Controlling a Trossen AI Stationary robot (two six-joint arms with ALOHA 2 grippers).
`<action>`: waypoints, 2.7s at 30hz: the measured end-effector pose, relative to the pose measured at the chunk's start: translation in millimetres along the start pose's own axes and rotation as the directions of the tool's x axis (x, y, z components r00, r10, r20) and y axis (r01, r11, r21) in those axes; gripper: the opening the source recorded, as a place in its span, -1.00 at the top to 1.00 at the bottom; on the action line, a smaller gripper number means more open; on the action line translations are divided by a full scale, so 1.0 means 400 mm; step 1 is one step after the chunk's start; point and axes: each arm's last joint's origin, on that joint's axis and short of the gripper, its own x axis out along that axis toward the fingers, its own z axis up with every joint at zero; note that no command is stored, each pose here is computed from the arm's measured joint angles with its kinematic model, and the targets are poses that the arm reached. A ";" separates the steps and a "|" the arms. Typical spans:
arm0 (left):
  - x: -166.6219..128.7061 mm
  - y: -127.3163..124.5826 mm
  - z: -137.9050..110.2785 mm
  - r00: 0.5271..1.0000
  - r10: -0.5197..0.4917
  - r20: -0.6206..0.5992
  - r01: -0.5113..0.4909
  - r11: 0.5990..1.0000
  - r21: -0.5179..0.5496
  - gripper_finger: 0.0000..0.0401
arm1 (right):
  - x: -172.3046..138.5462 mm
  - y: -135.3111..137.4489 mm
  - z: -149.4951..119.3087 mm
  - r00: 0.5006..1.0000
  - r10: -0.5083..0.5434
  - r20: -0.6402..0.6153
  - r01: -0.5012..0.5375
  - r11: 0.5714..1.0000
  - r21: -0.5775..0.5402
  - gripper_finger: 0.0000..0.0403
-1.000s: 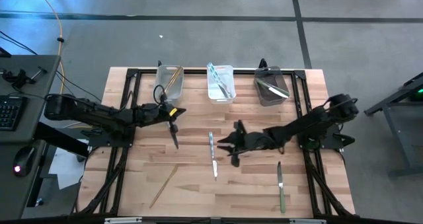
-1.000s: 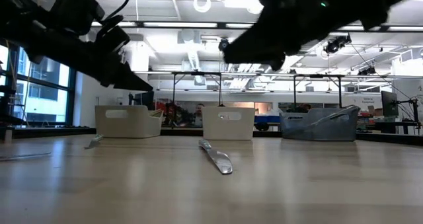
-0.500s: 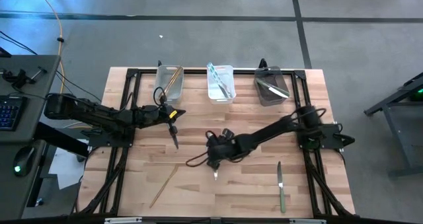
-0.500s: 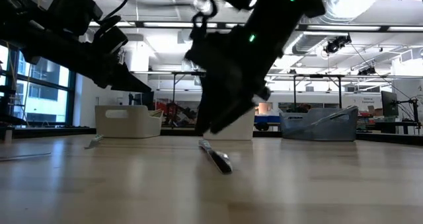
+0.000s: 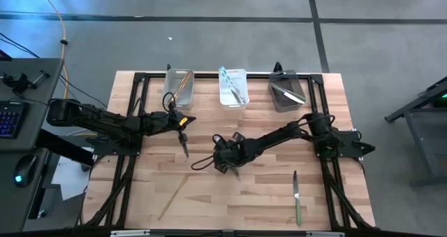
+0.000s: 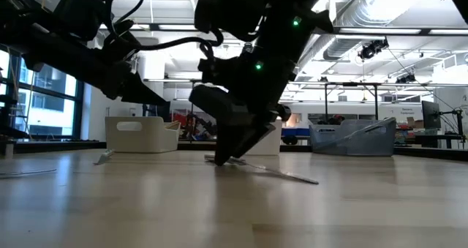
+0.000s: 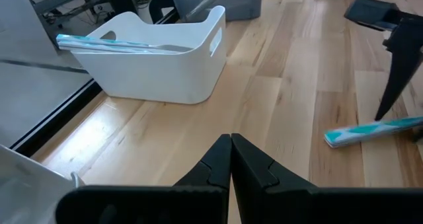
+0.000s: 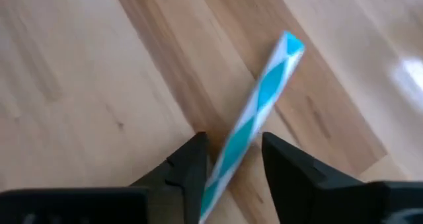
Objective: Sort silverware by color (type)
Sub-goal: Put the right blue table knife into the white bin, then put the green table knife into the black bin
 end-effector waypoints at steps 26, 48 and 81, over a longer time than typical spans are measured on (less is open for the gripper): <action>0.000 0.000 0.001 1.000 -0.006 0.002 0.006 1.000 -0.001 1.00 | -0.114 -0.103 0.103 0.997 0.068 0.047 -0.053 0.961 -0.270 0.97; 0.000 0.000 0.007 1.000 -0.004 0.027 0.004 1.000 -0.005 1.00 | -0.105 -0.633 0.397 0.823 -0.250 0.510 0.109 0.951 0.291 0.97; 0.000 0.001 0.009 0.999 0.000 0.036 0.000 1.000 0.017 1.00 | -0.199 -0.563 0.318 0.957 -0.111 0.267 0.105 0.994 0.037 0.60</action>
